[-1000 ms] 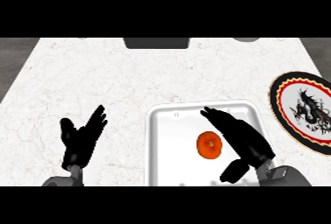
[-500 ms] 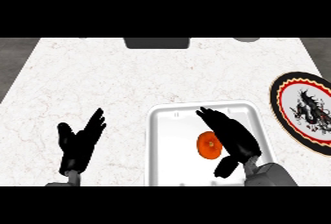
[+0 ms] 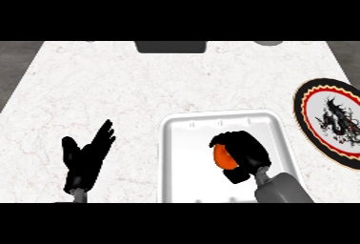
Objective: Pick the squash from the tray and place it in the plate
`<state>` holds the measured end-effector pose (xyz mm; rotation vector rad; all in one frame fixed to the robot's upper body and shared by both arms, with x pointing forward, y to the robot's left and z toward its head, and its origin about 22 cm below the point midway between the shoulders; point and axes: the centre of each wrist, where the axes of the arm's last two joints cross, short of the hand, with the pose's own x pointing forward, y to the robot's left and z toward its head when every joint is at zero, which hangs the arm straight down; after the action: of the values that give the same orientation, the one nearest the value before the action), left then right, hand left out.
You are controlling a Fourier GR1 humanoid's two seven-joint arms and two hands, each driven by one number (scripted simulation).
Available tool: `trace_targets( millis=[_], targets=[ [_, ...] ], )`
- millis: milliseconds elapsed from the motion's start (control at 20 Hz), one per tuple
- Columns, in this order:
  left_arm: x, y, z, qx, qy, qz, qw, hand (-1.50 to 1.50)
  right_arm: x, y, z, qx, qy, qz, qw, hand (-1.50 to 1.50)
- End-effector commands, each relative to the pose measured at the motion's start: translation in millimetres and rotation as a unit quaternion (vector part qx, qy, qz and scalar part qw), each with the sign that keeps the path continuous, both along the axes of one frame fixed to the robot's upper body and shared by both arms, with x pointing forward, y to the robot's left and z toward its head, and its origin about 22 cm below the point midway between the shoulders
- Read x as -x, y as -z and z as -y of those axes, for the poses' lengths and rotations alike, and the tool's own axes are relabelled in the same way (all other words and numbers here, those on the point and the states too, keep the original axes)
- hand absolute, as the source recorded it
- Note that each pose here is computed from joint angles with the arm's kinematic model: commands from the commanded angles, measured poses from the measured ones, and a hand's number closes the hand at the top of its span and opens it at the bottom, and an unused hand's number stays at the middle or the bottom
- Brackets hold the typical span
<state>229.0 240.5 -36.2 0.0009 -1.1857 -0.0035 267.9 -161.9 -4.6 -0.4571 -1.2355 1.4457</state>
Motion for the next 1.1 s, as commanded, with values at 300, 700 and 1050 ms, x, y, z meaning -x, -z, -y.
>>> trace_targets(
  millis=[300,700,1050],
  targets=[
    [13.4,9,-5,0.003,-0.003,-0.003,1.0000,0.00,2,16,2,0.016,-0.018,0.049,0.998,1.50],
    [-3.2,-4,0,-0.001,-0.007,0.009,0.9999,0.00,-41,-26,3,-0.080,0.271,0.178,0.942,1.50],
    [-5.6,-6,-2,-0.011,0.010,0.006,0.9999,0.00,-84,-71,35,-0.052,0.557,0.289,0.777,1.50]
  ],
)
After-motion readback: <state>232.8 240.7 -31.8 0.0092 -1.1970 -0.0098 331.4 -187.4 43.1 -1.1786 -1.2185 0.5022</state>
